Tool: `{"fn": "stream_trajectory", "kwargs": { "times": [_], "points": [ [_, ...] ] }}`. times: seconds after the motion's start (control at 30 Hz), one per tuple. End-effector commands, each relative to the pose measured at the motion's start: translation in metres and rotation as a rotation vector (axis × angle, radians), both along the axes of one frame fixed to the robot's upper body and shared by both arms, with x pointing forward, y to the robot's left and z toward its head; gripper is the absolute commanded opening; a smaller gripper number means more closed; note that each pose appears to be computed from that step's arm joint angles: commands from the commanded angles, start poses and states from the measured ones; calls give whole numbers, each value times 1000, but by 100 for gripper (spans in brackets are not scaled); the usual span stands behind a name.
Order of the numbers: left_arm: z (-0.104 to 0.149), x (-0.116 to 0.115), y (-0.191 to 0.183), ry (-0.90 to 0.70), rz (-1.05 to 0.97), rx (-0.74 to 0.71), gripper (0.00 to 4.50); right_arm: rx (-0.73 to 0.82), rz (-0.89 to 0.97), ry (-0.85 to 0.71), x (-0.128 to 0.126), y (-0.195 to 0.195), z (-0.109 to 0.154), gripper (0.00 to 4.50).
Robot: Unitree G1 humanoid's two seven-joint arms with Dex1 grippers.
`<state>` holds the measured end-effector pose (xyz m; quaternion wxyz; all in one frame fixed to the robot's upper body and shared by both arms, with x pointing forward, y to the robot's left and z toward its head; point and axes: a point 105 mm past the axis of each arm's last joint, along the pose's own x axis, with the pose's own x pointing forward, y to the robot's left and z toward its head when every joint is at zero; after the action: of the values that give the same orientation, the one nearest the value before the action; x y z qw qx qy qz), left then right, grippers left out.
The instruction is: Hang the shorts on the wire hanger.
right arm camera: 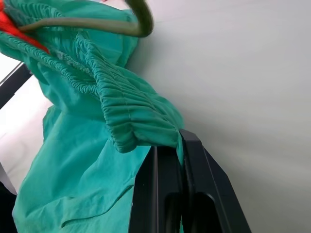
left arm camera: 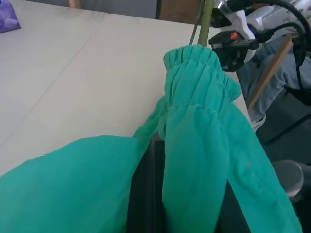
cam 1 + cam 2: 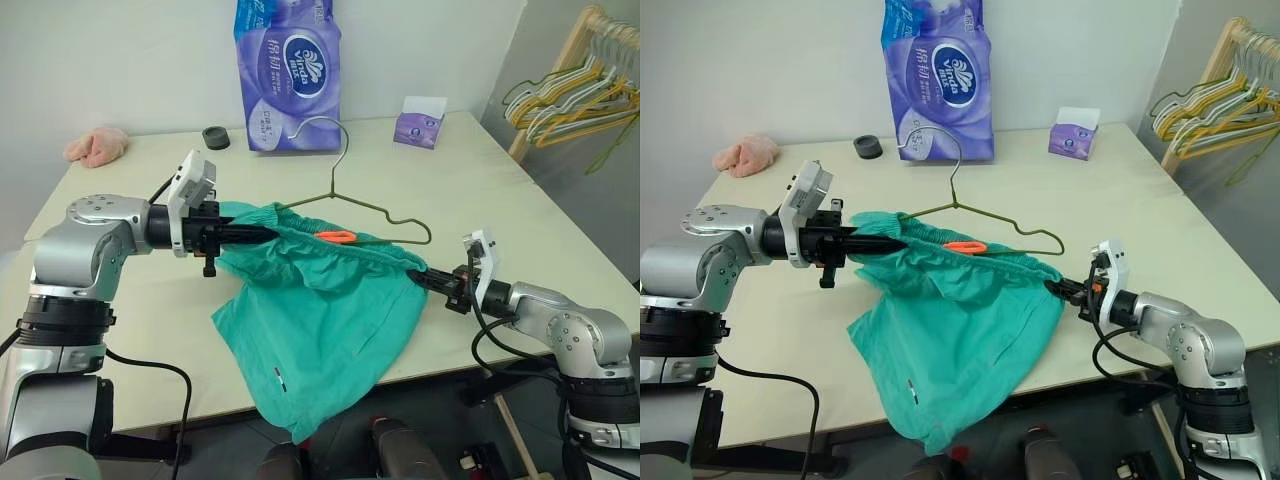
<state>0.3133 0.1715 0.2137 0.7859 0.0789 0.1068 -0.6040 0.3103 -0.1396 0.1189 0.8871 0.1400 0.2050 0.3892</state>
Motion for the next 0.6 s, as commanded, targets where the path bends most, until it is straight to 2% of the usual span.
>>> {"fn": "stream_trajectory", "kwargs": {
  "times": [0.03,0.27,0.6],
  "points": [
    [24,-11,2,-56,-15,-31,0,29,-61,24,5,-12,5,3],
    [17,-19,-4,-27,-44,-8,0,12,-86,70,7,-15,-2,3],
    [-14,-12,23,-37,-2,165,0,-2,-84,38,6,-22,6,3]
  ]
}}
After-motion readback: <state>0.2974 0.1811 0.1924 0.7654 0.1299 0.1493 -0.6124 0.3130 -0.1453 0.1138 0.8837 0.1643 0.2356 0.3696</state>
